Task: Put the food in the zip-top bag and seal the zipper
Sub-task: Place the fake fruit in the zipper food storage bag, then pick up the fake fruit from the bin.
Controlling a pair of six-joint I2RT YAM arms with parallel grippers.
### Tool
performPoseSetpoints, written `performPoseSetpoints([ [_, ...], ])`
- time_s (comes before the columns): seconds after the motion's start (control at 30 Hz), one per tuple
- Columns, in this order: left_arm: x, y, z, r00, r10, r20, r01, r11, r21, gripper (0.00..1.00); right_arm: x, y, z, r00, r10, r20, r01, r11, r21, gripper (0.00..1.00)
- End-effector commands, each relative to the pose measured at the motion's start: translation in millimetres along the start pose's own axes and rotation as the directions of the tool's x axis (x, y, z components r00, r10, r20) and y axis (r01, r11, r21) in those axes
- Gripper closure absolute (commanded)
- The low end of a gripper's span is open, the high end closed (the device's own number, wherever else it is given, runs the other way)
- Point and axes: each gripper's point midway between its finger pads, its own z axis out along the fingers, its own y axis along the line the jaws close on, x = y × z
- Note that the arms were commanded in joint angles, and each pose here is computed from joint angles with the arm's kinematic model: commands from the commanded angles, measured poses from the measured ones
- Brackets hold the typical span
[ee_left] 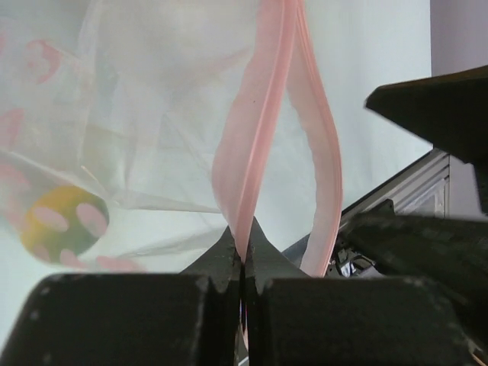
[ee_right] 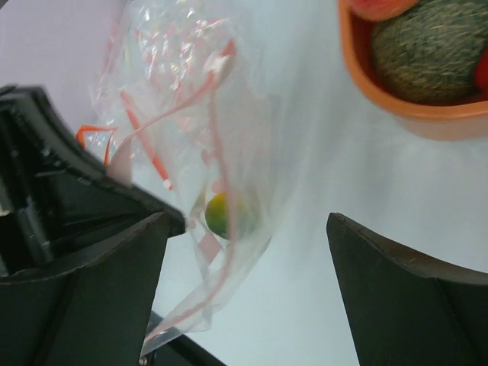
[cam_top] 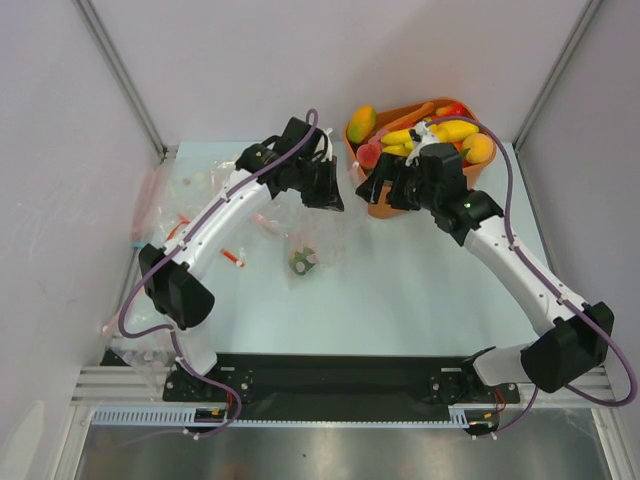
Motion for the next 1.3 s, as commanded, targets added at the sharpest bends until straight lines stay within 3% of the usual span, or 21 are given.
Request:
performPoseSetpoints([
  [0.0,-17,-10,-31,0.996,0.011,0.085,-0.010,1.000,-0.013,1.00,-31,-18,-17,0.997,0.004,0.076,-0.010,0.997,0.078,0.10],
  [0.13,-24,7,-39,0.994,0.033,0.108,-0.019,0.992,-0.125,1.00,-58,-54,-23,0.993,0.014,0.116,-0.036,0.980,0.194,0.16],
  [0.37,-43,33,-70,0.978,0.117,0.172,-0.056,0.945,-0.323,1.00,-77,-100,-7,0.993,0.019,0.116,-0.053,0.953,0.298,0.07],
  [0.63,-40,74,-103,0.970,0.164,0.181,-0.042,0.841,-0.539,1.00,-88,-105,34,0.974,0.163,0.154,-0.200,0.943,0.266,0.05],
  [1.0,-40,125,-163,0.948,0.226,0.225,0.048,0.596,-0.801,1.00,-88,-78,98,0.950,0.194,0.243,-0.257,0.931,0.260,0.04],
  [1.27,-34,133,-176,0.947,0.247,0.206,0.039,0.548,-0.836,1.00,-95,-85,131,0.900,0.247,0.358,-0.364,0.879,0.309,0.03],
])
